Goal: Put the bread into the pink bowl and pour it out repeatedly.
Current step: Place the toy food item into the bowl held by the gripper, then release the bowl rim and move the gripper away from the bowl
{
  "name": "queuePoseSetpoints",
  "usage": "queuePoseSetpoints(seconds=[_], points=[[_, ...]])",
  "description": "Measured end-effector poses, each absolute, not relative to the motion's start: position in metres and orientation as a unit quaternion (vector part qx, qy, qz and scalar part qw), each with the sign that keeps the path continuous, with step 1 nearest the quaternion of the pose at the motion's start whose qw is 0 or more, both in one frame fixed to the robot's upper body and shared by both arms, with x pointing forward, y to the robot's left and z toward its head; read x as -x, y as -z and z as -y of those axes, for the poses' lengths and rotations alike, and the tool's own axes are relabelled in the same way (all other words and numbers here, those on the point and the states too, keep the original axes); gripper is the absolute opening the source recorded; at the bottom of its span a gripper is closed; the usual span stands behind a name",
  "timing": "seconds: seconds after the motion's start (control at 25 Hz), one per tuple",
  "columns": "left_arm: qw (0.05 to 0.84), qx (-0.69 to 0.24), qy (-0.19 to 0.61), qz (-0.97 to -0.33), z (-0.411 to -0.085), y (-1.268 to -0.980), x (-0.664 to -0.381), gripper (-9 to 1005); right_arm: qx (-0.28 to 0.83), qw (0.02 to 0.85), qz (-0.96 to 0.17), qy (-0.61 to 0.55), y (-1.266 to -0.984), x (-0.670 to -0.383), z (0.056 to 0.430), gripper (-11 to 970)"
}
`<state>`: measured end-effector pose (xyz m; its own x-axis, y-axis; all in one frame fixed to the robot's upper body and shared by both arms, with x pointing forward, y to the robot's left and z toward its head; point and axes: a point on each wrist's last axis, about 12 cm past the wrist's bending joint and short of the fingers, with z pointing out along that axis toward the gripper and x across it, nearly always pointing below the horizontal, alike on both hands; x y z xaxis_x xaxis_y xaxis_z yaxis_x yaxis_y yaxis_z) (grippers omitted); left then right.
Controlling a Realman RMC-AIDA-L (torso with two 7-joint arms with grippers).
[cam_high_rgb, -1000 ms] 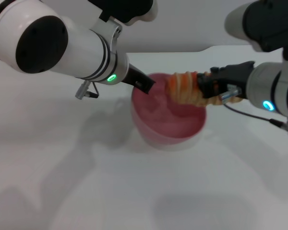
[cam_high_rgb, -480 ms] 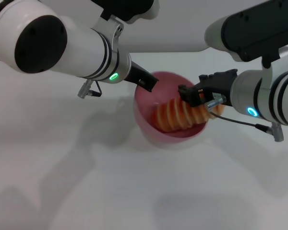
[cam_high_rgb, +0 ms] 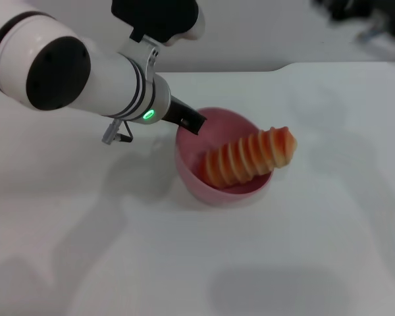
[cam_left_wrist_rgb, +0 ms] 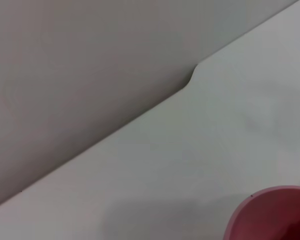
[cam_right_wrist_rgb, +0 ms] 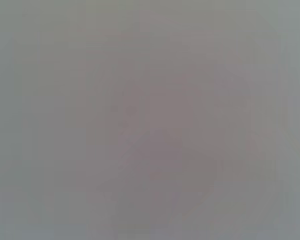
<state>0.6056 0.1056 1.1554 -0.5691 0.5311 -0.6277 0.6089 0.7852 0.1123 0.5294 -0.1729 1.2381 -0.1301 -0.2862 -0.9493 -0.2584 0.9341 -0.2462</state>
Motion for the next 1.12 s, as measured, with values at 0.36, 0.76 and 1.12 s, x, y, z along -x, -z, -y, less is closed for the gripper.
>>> queuePoseSetpoints(seconds=[0.36, 0.76, 1.12], points=[[0.333, -0.313, 0.072, -0.887, -0.109, -1.149, -0.605, 31, 0.156, 0.783, -0.602, -0.015, -1.208, -0.527, 0.247, 614], [0.329, -0.283, 0.126, -0.892, -0.11, -1.146, -0.604, 30, 0.101, 0.752, -0.651, -0.034, -1.148, -0.507, 0.277, 613], [0.334, -0.265, 0.148, -0.892, -0.115, -1.133, -0.601, 30, 0.1, 0.743, -0.661, -0.037, -1.142, -0.507, 0.276, 612]])
